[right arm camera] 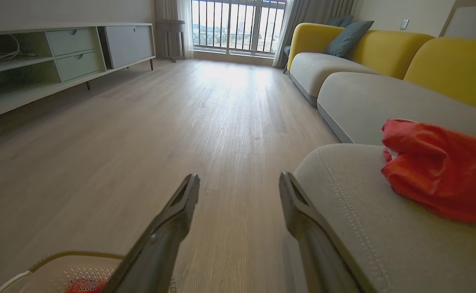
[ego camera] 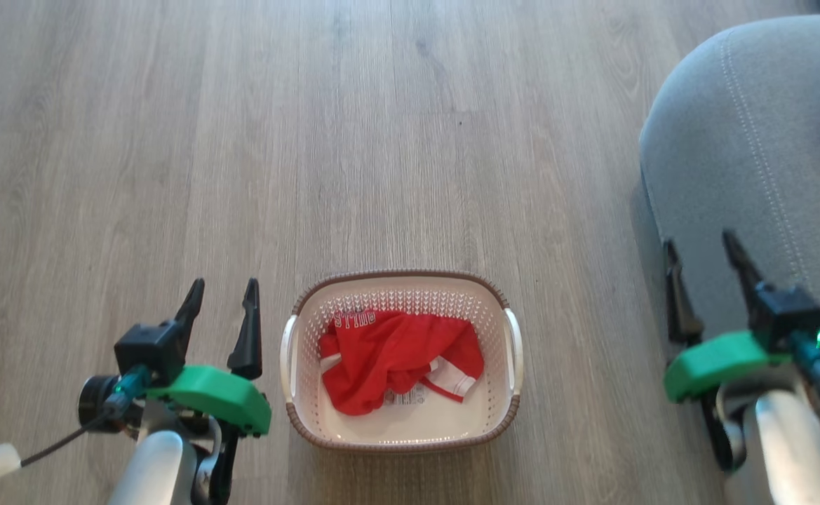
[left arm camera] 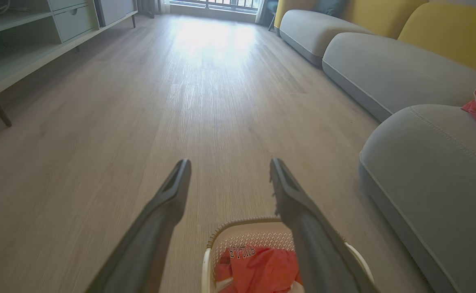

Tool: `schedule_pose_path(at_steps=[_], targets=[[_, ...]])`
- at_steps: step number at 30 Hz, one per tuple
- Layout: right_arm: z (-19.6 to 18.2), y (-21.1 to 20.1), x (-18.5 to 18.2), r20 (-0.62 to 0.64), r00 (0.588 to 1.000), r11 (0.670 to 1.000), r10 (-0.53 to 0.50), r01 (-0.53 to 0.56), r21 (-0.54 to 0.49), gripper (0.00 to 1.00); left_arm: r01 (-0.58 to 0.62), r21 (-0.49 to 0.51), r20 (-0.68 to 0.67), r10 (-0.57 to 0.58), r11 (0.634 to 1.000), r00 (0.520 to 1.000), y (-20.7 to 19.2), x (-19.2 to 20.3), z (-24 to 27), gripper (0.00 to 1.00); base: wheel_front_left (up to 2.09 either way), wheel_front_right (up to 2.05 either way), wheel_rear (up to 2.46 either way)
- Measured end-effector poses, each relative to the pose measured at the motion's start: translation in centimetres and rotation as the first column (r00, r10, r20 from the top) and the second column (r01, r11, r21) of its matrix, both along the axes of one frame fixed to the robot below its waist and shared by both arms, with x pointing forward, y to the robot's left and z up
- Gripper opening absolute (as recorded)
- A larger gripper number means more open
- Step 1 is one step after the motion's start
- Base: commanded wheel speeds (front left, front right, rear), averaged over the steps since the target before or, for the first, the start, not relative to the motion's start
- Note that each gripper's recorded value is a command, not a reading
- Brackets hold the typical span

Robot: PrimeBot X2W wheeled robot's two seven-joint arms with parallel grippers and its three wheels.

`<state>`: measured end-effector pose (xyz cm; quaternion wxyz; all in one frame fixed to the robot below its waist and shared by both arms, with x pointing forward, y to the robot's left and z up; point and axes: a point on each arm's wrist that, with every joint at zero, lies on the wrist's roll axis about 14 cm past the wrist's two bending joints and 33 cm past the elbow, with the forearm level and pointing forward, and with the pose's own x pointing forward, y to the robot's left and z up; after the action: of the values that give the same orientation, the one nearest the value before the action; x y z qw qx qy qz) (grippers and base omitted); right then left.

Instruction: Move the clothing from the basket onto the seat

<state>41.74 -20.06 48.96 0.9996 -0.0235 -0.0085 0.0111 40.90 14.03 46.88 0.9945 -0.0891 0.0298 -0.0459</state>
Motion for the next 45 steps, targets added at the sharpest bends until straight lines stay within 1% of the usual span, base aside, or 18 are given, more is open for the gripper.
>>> schedule_pose_path(at_steps=[6, 9, 17, 37, 41, 45], targets=[[-2.2, 0.5, -2.0, -0.068, 0.998, 1.0, 0.013, -0.012, 0.008, 1.0, 0.002, 0.003, -0.004, -0.002, 1.0, 1.0, -0.2, -0.3, -0.3, 1.0, 0.0, 0.0, 0.0], [-2.2, 0.8, -2.3, -0.068, 0.998, 0.999, 0.016, -0.013, 0.038, 1.0, -0.01, -0.008, 0.0, 0.01, 1.0, 1.0, -0.1, -0.1, -0.2, 1.0, 0.0, 0.0, 0.0], [-2.1, 0.6, -2.8, -0.068, 0.998, 0.999, 0.011, -0.008, 0.045, 1.0, -0.033, -0.006, -0.02, 0.033, 0.999, 0.999, 0.8, -0.6, -0.9, 1.0, 0.0, 0.0, 0.0], [-3.0, 0.6, -2.0, -0.088, 0.996, 0.999, 0.011, -0.007, 0.044, 1.0, -0.049, -0.001, -0.076, 0.049, 0.999, 0.996, 1.6, -0.8, -2.9, 1.0, 0.0, 0.0, 0.0], [-3.7, 0.6, -1.5, -0.104, 0.995, 0.999, 0.011, -0.006, 0.043, 1.0, -0.034, -0.003, -0.1, 0.034, 0.999, 0.994, 1.1, -0.2, -3.9, 1.0, 0.0, 0.0, 0.0], [-4.1, 0.4, -0.1, -0.107, 0.994, 0.999, 0.005, -0.001, 0.039, 1.0, -0.024, -0.009, -0.098, 0.023, 1.0, 0.995, 0.5, 1.6, -4.3, 1.0, 0.0, 0.0, 0.0]])
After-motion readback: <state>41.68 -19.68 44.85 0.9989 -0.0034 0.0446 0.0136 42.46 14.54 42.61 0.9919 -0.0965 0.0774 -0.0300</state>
